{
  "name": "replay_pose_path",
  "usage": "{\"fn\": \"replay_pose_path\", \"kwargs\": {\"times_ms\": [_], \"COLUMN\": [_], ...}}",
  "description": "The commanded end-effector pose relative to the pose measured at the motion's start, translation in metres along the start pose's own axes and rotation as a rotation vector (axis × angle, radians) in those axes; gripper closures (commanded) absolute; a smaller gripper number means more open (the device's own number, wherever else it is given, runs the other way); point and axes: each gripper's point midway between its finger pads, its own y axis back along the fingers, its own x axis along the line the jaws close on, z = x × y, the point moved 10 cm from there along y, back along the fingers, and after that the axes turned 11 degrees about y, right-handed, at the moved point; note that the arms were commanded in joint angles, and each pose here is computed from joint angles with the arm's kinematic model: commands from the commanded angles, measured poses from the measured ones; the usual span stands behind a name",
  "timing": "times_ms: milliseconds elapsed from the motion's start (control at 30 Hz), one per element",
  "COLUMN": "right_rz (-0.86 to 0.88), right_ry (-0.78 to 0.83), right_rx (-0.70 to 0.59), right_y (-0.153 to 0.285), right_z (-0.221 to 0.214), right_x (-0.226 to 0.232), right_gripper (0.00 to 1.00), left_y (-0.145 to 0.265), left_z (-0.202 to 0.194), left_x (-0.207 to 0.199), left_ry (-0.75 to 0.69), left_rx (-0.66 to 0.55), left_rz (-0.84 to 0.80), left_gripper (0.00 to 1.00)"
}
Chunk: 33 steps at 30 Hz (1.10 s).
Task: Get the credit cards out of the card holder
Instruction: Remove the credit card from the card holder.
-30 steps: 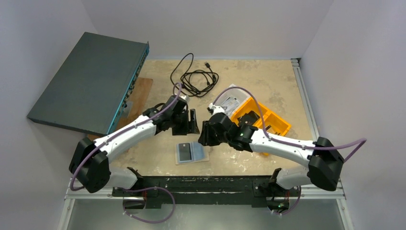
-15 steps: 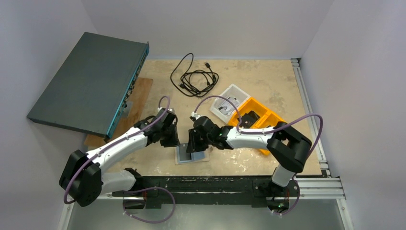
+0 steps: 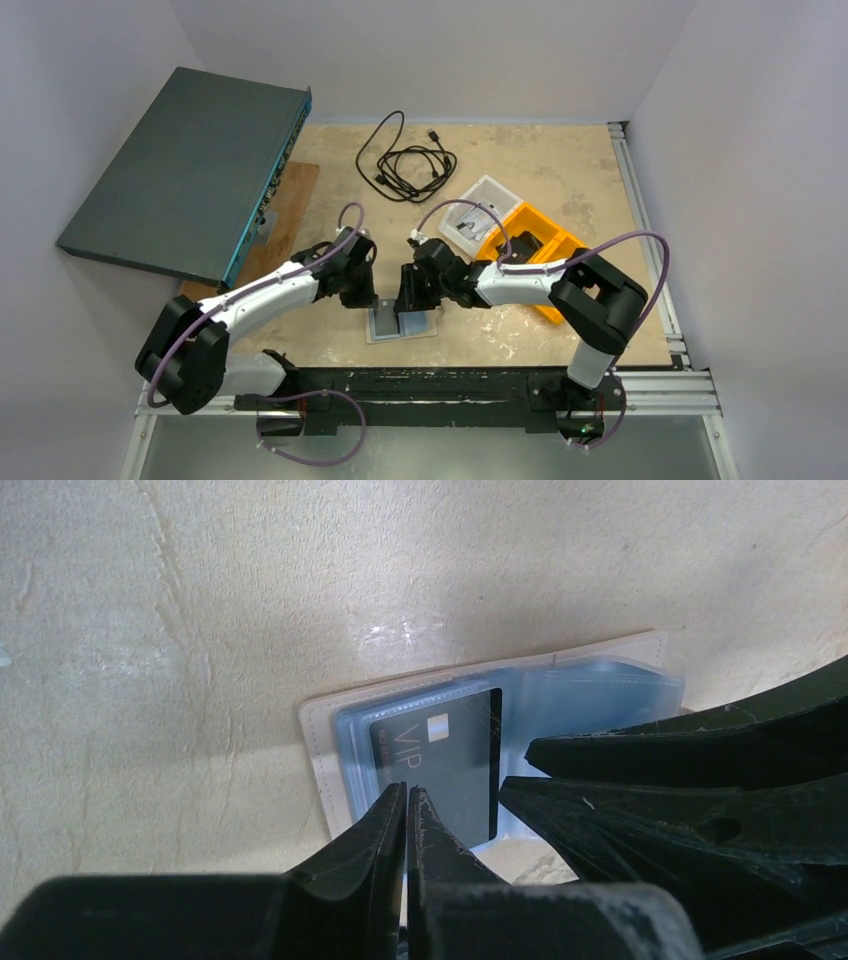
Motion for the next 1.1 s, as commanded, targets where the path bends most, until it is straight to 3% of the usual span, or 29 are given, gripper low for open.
{"fn": "replay_pose_path", "kwargs": {"times_ms": [0, 900, 1067], "right_rz": [0.045, 0.11, 0.185], "right_ry": [-0.022, -0.119, -0.175], "right_rx": [0.001, 0.036, 0.008], "right_y": [-0.005, -0.013, -0.006], "right_z": [-0.003, -0.016, -0.016], "right_x": [-0.006, -0.037, -0.047], "right_gripper": [0.73, 0.73, 0.73], "left_y": [-0.007, -0.032, -0.034], "left_z": [0.001, -0.008, -0.011], "left_x": [-0.001, -0.004, 0.002], "left_ry": [0.0, -0.008, -0.001], "left_rx": [-0.001, 0.066, 0.073], "left_rz": [-0.004, 0.053, 0.1], "left_gripper": [0.98, 1.0, 1.0]}}
